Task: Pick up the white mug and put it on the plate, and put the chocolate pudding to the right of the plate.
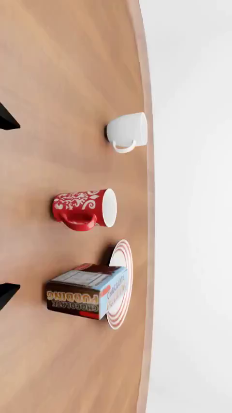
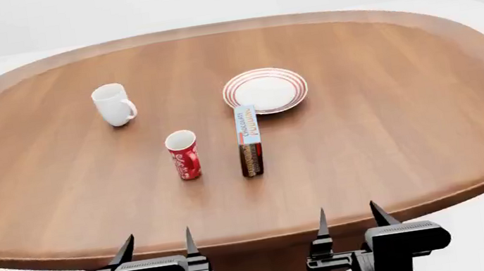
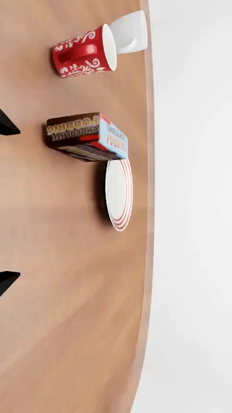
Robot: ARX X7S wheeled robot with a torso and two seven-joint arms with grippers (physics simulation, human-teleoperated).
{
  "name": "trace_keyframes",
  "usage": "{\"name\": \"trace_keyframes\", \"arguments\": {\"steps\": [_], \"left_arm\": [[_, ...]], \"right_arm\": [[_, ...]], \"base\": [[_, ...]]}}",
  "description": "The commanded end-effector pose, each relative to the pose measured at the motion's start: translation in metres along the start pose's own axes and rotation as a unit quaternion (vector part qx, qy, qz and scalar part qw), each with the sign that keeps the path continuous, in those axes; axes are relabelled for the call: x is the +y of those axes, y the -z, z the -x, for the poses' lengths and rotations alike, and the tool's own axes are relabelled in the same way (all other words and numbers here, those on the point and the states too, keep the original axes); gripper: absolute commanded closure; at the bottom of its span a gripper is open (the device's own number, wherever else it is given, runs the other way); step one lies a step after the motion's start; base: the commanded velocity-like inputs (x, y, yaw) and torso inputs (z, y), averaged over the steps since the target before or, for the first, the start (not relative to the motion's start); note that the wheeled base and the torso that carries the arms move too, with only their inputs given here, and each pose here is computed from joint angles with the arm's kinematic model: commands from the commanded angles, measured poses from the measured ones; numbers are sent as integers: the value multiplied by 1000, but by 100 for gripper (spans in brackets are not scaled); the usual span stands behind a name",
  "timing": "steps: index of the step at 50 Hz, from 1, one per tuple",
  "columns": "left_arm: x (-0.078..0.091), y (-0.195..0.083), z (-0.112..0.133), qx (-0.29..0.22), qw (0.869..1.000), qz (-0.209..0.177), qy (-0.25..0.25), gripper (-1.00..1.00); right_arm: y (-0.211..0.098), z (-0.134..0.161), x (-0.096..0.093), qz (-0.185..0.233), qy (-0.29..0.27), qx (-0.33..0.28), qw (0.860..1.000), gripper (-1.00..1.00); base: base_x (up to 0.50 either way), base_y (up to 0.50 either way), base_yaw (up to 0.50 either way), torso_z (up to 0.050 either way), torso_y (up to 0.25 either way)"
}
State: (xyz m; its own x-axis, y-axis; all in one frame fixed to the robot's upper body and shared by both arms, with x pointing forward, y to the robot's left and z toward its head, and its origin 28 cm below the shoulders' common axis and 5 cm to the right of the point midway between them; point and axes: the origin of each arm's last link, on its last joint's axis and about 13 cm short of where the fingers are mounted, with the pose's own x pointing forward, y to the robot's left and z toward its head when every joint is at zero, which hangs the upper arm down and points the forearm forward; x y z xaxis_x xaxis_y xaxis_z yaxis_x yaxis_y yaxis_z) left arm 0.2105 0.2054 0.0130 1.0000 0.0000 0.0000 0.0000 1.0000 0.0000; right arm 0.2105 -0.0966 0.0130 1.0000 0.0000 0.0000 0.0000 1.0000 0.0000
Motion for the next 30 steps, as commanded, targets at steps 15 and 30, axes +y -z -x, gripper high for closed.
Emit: {"name": "trace_keyframes", "arguments": {"steps": [15, 30], "left_arm": [[1, 3, 2, -18, 1000, 5, 12, -100], [2, 8, 0, -10, 1000, -22, 9, -100]], "right_arm": [[-1, 1, -1, -3, 0, -3, 1000, -100], [2, 1, 2, -9, -6, 3, 1000, -100]], "base": [[0, 0, 0, 0, 0], [0, 0, 0, 0, 0]]}}
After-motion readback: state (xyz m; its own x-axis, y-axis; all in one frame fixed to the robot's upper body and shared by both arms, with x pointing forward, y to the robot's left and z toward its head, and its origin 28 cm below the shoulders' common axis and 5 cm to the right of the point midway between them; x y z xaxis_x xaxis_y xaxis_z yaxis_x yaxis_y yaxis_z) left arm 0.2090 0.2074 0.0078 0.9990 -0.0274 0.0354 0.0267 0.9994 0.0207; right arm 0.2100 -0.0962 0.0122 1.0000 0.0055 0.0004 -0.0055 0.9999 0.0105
